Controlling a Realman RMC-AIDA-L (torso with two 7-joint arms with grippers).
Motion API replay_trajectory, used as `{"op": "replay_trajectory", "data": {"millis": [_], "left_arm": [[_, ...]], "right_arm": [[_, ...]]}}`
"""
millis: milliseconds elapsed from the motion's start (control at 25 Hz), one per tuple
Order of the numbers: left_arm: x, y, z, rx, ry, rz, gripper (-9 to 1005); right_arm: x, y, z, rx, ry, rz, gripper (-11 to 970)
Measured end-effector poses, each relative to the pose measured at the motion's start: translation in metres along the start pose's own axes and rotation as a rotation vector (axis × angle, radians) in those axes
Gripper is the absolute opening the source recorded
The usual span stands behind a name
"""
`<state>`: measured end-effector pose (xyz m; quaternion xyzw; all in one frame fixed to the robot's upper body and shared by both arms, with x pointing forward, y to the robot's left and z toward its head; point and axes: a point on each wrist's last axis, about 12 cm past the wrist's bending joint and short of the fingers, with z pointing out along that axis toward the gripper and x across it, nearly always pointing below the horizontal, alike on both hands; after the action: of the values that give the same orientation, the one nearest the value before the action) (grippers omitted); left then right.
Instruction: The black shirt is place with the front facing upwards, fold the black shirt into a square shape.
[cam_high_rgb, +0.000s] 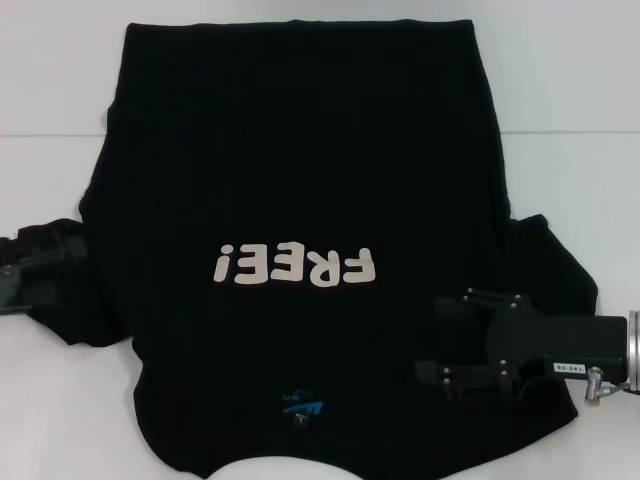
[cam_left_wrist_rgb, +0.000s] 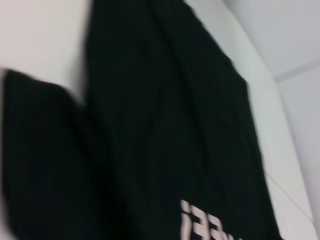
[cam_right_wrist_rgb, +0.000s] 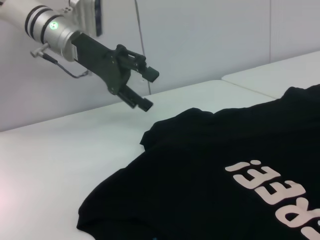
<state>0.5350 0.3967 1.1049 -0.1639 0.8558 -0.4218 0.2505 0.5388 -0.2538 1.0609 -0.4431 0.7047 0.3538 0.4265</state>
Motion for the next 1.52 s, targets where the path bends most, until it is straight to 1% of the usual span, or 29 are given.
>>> {"op": "replay_trajectory", "data": {"millis": [120,320,360,400,560,720,920,1120,1520], "left_arm": [[-0.001,0.007,-0.002,-0.031,0.0,-0.07,916],[0.002,0.017,-0.002,-0.062,0.001,-0.132,916],[0.003,0.021,-0.001,-0.079,-0.012,-0.146,915],[0.003,0.021,-0.001,-0.079,-0.012,-0.146,915],[0.006,0.031,0.002,-0.123,-0.031,-0.167,915],[0.008,0.036,0.006,-0.138,-0.044,-0.182,914],[0.011,0.039,0.013,-0.141,-0.042,-0.203,913],[0.012,0.041,0.015,-0.143,-0.054,-0.217,912],[0.011,0.035,0.025,-0.129,-0.042,-0.214,911]], "right_arm": [[0.0,0.0,0.0,0.003,0.001,0.001,941],[0.0,0.0,0.0,0.005,0.002,0.001,941],[0.0,0.0,0.0,0.005,0.002,0.001,941],[0.0,0.0,0.0,0.005,0.002,0.002,941],[0.001,0.0,0.0,0.005,0.003,0.003,941],[0.001,0.0,0.0,0.005,0.003,0.002,941],[0.001,0.0,0.0,0.003,0.003,0.003,941],[0.001,0.001,-0.001,0.001,0.002,0.003,941],[0.001,0.001,-0.001,0.001,0.002,0.002,941]]}}
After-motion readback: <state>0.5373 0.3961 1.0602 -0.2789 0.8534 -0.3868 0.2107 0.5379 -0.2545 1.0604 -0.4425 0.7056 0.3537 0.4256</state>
